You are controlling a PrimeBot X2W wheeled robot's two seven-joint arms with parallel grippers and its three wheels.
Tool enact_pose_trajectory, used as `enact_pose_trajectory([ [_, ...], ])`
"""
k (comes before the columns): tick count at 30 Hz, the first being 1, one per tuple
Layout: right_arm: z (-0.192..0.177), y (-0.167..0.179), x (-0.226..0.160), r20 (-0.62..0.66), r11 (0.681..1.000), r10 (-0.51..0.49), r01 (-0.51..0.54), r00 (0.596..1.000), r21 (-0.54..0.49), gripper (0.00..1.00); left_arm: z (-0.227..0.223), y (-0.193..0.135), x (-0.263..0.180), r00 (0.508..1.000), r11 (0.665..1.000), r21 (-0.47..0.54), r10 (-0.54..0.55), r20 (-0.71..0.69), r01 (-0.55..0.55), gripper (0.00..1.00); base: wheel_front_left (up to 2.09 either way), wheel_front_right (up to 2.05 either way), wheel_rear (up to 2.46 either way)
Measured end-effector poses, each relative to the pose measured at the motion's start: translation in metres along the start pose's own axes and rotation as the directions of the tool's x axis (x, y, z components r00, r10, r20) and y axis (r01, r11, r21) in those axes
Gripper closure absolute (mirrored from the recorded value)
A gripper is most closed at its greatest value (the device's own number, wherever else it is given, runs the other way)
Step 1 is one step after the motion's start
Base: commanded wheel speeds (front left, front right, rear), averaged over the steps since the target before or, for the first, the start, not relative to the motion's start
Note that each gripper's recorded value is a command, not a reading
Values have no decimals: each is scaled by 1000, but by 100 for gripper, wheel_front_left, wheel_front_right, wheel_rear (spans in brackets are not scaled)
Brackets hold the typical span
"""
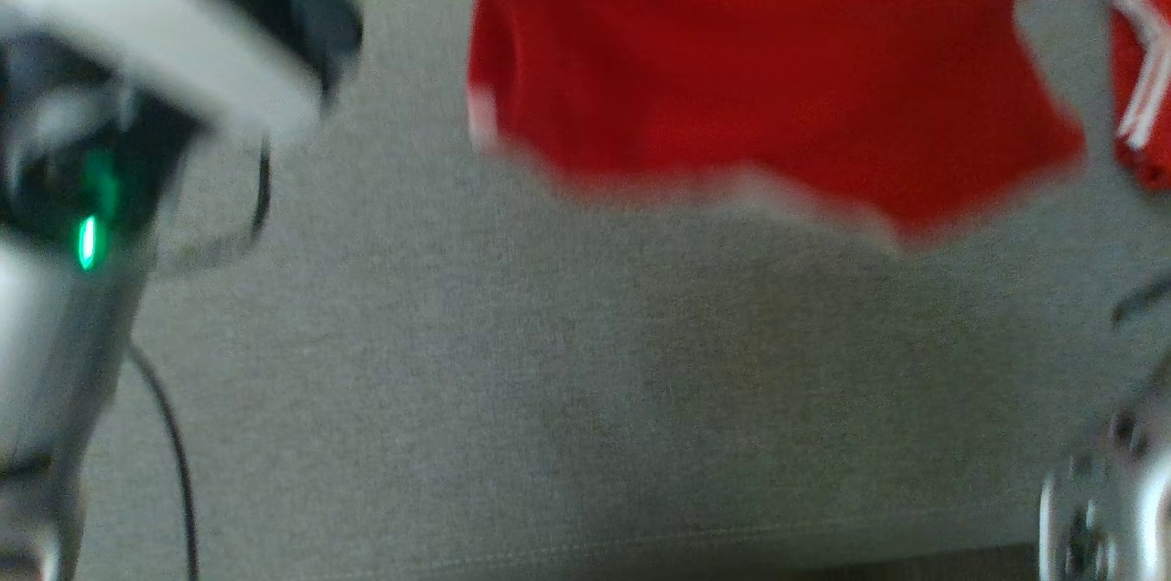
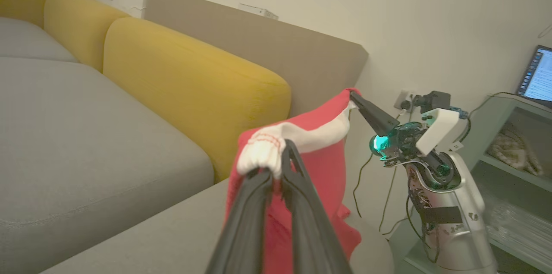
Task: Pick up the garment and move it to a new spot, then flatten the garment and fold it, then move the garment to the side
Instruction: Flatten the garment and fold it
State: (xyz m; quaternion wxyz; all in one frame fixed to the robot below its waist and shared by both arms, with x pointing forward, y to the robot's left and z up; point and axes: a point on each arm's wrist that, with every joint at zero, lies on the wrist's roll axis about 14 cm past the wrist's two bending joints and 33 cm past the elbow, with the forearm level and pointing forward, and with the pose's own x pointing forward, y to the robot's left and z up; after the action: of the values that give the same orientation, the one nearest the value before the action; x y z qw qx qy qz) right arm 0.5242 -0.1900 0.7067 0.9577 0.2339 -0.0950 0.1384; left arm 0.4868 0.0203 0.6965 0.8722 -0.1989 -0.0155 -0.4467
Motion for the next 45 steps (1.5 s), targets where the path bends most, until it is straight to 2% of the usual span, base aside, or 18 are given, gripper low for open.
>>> enact_pose_trajectory([
  [3,1,-16,51,60,997,-42,46,997,-61,100,8,49,38,994,993,74,86,65,-91,100,0,0,0],
  [6,5,-24,100,149,998,-35,44,988,-52,100,24,92,70,978,972,173,131,163,-159,100,0,0,0],
  [7,5,-24,100,149,998,-35,44,988,-52,100,24,92,70,978,972,173,131,163,-159,100,0,0,0],
  [10,-13,-36,138,192,998,-35,44,981,-41,100,26,131,92,950,950,219,161,267,-223,100,0,0,0],
  [12,-51,-52,154,150,998,-54,58,987,-22,100,6,163,97,935,938,211,209,287,-274,100,0,0,0],
  [14,-102,-69,160,67,997,-82,82,994,-4,100,-37,192,96,933,932,182,267,241,-314,100,0,0,0],
  [16,-157,-87,149,-30,993,-118,118,993,1,100,-88,212,86,933,924,161,320,166,-346,100,0,0,0],
  [18,-208,-100,122,-144,987,-154,158,978,11,100,-135,214,68,933,922,145,351,81,-360,100,0,0,0],
  [21,-258,-114,66,-278,974,-213,227,937,19,100,-186,193,41,941,937,107,338,-26,-333,100,0,0,0],
  [23,-269,-121,29,-329,966,-247,259,911,-6,100,-207,174,21,946,948,89,313,-83,-306,100,0,0,0],
  [28,-260,-125,-45,-387,957,-288,280,876,-77,100,-242,136,-40,929,946,5,320,-186,-324,100,0,0,0],
  [31,-260,-114,-89,-447,952,-296,298,844,-69,100,-261,106,-77,907,930,-50,343,-243,-364,100,0,0,0],
  [36,-243,-89,-155,-505,948,-302,311,809,-68,100,-257,46,-113,900,906,-131,365,-239,-402,100,0,0,0],
  [41,-215,-73,-222,-525,931,-346,355,778,-88,100,-250,-3,-150,883,884,-148,404,-237,-444,100,0,0,0],
  [45,-199,-60,-261,-541,921,-369,376,756,-102,100,-249,-37,-171,873,868,-169,424,-240,-467,100,0,0,0],
])
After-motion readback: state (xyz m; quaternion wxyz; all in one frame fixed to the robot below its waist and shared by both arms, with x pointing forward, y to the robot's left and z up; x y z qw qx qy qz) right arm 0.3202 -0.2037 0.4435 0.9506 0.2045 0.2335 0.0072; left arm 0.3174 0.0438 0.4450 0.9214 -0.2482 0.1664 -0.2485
